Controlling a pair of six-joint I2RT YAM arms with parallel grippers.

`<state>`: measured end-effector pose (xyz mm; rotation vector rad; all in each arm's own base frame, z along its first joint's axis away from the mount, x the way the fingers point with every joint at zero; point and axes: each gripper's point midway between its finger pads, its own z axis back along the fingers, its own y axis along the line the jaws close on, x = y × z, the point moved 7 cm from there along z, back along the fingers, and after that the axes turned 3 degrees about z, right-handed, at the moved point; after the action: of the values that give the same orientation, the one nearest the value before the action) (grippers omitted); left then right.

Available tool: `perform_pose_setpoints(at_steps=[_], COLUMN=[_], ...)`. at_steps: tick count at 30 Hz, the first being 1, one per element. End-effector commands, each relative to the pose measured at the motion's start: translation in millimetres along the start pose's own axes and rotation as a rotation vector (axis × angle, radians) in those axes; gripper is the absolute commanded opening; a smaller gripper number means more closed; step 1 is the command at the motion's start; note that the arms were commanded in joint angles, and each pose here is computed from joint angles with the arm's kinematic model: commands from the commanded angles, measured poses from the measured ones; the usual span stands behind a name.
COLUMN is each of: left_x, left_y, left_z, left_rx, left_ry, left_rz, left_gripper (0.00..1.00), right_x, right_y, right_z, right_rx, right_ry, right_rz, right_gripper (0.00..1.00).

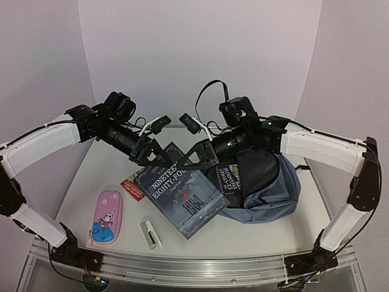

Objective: Pack the student bag
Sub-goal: Pick up the book from the center of the board.

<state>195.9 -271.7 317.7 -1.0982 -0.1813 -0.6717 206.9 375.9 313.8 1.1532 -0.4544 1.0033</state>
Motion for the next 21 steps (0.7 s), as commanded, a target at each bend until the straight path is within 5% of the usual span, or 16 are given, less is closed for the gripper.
perform_pose_setpoints(at_steps=[1, 8, 12, 14, 19, 21], left_x=[-4, -11, -11, -11, -7, -5], left_y=[-7, -5, -6, -8, -4, -1], left_z=[-3, -7, -6, -4, 8, 15], left_rx=[-0.082, -0.099, -0.098, -0.087, 0.034, 0.081], left_ry=[0.024, 0.058, 0.043, 0.017, -0.158, -0.26], left_rz=[-0.018, -0.011, -0.032, -0.046, -0.067, -0.049], left_gripper=[0.42, 0.41, 0.05, 0.0, 0.0, 0.0], right_x=[26, 31, 31, 34, 38, 40], right_y=[25, 25, 18, 12, -13, -21], right_z=[9, 9, 7, 8, 28, 42], right_rx=[0.079, 0.071, 0.027, -0.02, -0.199, -0.282], right_ry=[-0.076, -0.084, -0.091, -0.107, -0.181, -0.242], right_rz=[0.107, 0.119, 0.11, 0.099, 0.028, -0.003], right_gripper=[0.0, 0.0, 0.0, 0.03, 0.85, 0.98])
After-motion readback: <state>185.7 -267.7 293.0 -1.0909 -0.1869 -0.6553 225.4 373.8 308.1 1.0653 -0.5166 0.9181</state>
